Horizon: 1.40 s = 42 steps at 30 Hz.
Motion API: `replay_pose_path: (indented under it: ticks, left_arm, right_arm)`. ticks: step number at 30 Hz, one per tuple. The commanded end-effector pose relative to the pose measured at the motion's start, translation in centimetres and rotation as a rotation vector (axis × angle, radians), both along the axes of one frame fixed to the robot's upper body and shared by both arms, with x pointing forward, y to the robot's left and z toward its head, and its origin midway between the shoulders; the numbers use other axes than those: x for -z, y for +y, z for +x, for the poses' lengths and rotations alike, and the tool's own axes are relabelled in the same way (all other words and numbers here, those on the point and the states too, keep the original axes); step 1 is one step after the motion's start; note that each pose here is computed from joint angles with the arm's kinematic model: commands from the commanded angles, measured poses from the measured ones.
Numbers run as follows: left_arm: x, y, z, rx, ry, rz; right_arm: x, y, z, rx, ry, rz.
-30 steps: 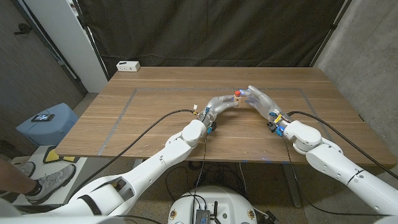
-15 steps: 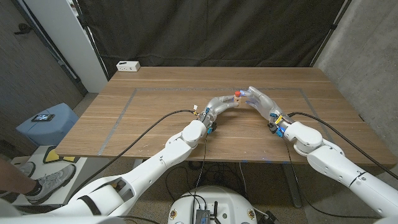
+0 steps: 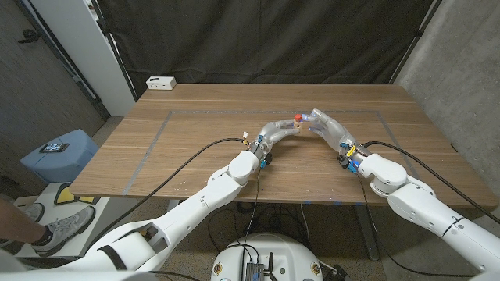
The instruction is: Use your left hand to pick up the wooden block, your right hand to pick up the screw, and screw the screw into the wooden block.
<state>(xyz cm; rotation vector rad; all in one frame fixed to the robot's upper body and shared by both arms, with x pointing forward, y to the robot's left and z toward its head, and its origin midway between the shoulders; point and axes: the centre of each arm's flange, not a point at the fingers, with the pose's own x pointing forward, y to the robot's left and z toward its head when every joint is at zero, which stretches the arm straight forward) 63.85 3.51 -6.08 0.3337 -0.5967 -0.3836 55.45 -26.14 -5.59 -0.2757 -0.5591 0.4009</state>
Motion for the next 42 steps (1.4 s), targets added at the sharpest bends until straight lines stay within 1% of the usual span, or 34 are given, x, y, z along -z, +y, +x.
replay_pose_path:
  ticks: [1, 8, 15, 29, 38, 42]
  left_arm:
    - [0.1, 0.1, 0.0, 0.003, 0.004, 0.0]
    - [0.0, 0.1, 0.1, 0.005, 0.005, 0.002]
    - [0.1, 0.1, 0.2, 0.004, 0.007, -0.001]
    - [0.1, 0.2, 0.2, 0.003, 0.011, 0.002]
    - [-0.1, 0.1, 0.4, 0.004, 0.011, 0.003]
    - [-0.1, 0.1, 0.4, 0.004, 0.012, 0.003]
  right_arm:
    - [0.1, 0.1, -0.4, -0.004, 0.003, -0.014]
    - [0.2, 0.2, -0.6, -0.011, 0.009, -0.024]
    - [0.1, 0.5, -0.7, -0.035, 0.008, -0.041]
    - [0.0, 0.7, -0.5, -0.053, 0.009, -0.043]
    - [0.1, -0.2, -0.5, -0.04, 0.02, -0.007]
    - [0.1, -0.6, -0.5, -0.03, 0.017, -0.008]
